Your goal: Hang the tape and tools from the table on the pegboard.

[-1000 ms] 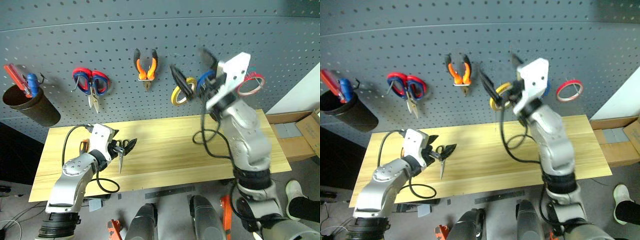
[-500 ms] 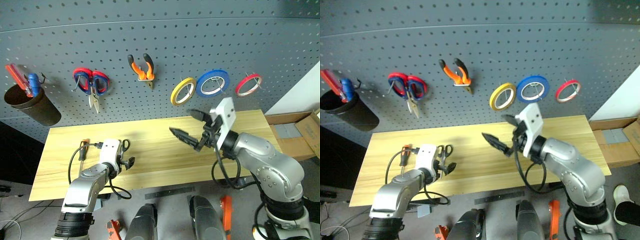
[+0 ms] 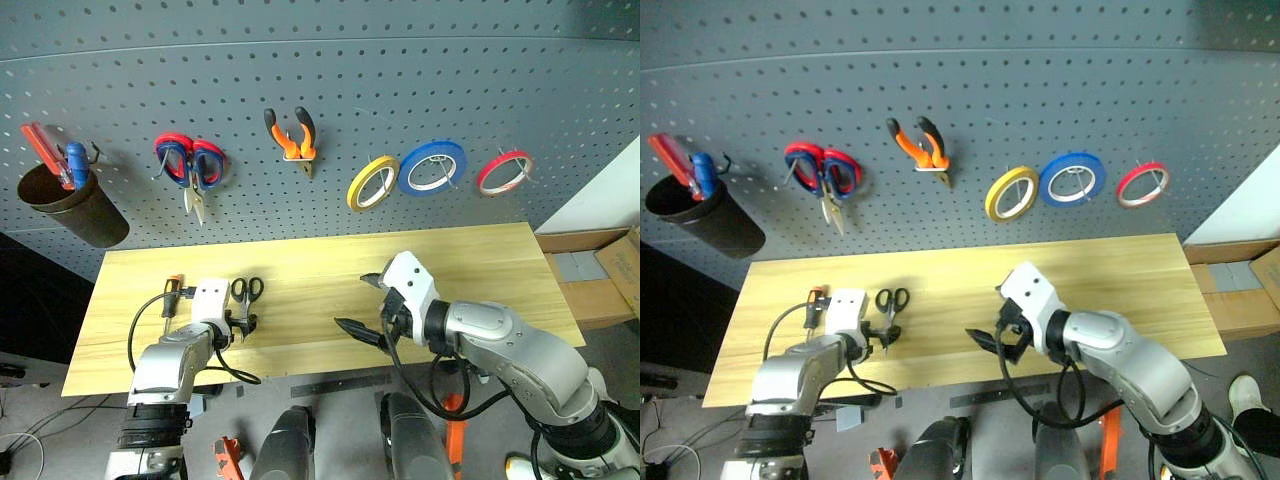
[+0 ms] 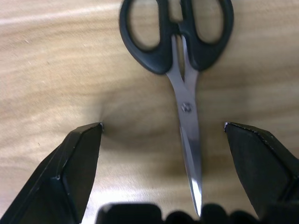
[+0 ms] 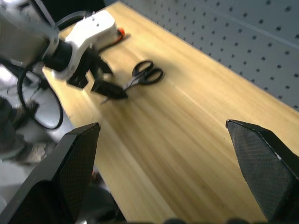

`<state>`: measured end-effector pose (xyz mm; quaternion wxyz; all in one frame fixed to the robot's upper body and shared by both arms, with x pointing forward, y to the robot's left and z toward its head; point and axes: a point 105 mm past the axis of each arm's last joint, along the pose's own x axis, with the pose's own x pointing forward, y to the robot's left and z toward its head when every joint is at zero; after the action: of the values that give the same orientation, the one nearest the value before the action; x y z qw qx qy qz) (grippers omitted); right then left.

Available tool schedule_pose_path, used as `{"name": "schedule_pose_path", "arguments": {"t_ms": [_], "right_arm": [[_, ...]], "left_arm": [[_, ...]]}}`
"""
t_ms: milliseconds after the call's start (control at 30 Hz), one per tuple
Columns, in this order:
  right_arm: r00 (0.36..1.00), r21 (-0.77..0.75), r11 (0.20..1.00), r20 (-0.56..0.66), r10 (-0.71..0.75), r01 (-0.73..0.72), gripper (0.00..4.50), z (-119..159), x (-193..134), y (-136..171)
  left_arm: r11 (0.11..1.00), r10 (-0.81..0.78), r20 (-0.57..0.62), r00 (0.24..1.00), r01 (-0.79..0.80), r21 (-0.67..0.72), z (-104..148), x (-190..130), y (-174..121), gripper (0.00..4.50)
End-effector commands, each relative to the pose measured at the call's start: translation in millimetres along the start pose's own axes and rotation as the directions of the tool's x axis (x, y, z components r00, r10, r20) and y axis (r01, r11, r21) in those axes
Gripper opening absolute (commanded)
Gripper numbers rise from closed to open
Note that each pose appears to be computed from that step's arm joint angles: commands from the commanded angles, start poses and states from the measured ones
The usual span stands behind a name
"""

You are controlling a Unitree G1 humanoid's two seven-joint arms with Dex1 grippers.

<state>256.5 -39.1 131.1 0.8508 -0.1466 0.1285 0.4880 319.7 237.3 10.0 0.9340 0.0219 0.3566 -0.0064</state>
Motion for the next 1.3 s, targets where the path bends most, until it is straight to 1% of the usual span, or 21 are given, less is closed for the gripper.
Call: {"name": "schedule_pose_path", "arguments": {"t_ms": [33, 267, 367, 533, 667, 733, 833, 900, 933, 1033, 1100, 1167, 1267, 1300], "right_arm": [[0.999, -0.030, 0.999, -0.020, 0.042, -0.043, 4.48, 1, 0, 10], [0.999, -0.029, 0.999, -0.030, 0.043, -0.044, 4.48, 0, 3, 10], [0.999, -0.030, 0.999, -0.030, 0.038, -0.039, 4.50, 1, 3, 9], [0.999, -0.027, 0.999, -0.030, 0.020, -0.020, 4.50, 2, 2, 4], [1.000, -0.022, 1.000, -0.025, 0.002, -0.002, 4.50, 3, 1, 2], [1.000, -0.025, 1.000, -0.024, -0.009, 0.008, 4.50, 3, 1, 0], [0.999, -0.027, 0.999, -0.019, -0.027, 0.027, 4.50, 4, 0, -3], [0.999, -0.027, 0.999, -0.013, -0.043, 0.043, 4.50, 5, 0, -6], [0.999, -0.038, 0.998, -0.001, -0.053, 0.053, 4.50, 7, -1, -9], [0.997, -0.075, 0.994, 0.038, -0.071, 0.074, 4.50, 15, -3, -13], [0.992, -0.115, 0.988, 0.082, -0.096, 0.105, 4.50, 23, -6, -18], [0.988, -0.146, 0.982, 0.119, -0.099, 0.117, 4.50, 28, -9, -21], [0.984, -0.183, 0.975, 0.148, -0.101, 0.128, 4.50, 36, -14, -28], [0.983, -0.194, 0.972, 0.157, -0.099, 0.129, 4.50, 39, -15, -29]], "left_arm": [[1.000, 0.009, -0.010, 1.000, -0.009, -0.001, 2, 3, 2, 4.50], [1.000, 0.007, -0.016, 1.000, -0.007, 0.001, 7, 9, 1, 4.50], [1.000, 0.000, -0.014, 1.000, 0.000, -0.003, 7, 10, 0, 3.95], [1.000, -0.012, 0.009, 1.000, 0.012, -0.001, 7, 10, 0, 2.21], [0.999, -0.042, 0.028, 0.999, 0.042, 0.001, 6, 9, 1, 0.71], [0.997, -0.073, 0.041, 0.996, 0.074, -0.010, 5, 8, 0, 0.16], [0.997, -0.074, 0.055, 0.996, 0.075, 0.000, 4, 6, 3, 0.16], [0.997, -0.073, 0.093, 0.993, 0.074, -0.008, 8, 3, 5, 0.16], [0.997, -0.076, 0.154, 0.985, 0.077, 0.004, 16, -2, 7, 0.16], [0.995, -0.098, 0.278, 0.955, 0.096, 0.020, 30, -16, 7, 0.16], [0.991, -0.135, 0.361, 0.923, 0.133, 0.032, 34, -32, 5, 0.16], [0.986, -0.155, 0.411, 0.899, 0.166, 0.009, 33, -45, 5, 0.16], [0.985, -0.155, 0.507, 0.848, 0.171, 0.016, 39, -69, 7, 0.16], [0.987, -0.155, 0.531, 0.833, 0.158, 0.040, 43, -75, 7, 0.16]]}}
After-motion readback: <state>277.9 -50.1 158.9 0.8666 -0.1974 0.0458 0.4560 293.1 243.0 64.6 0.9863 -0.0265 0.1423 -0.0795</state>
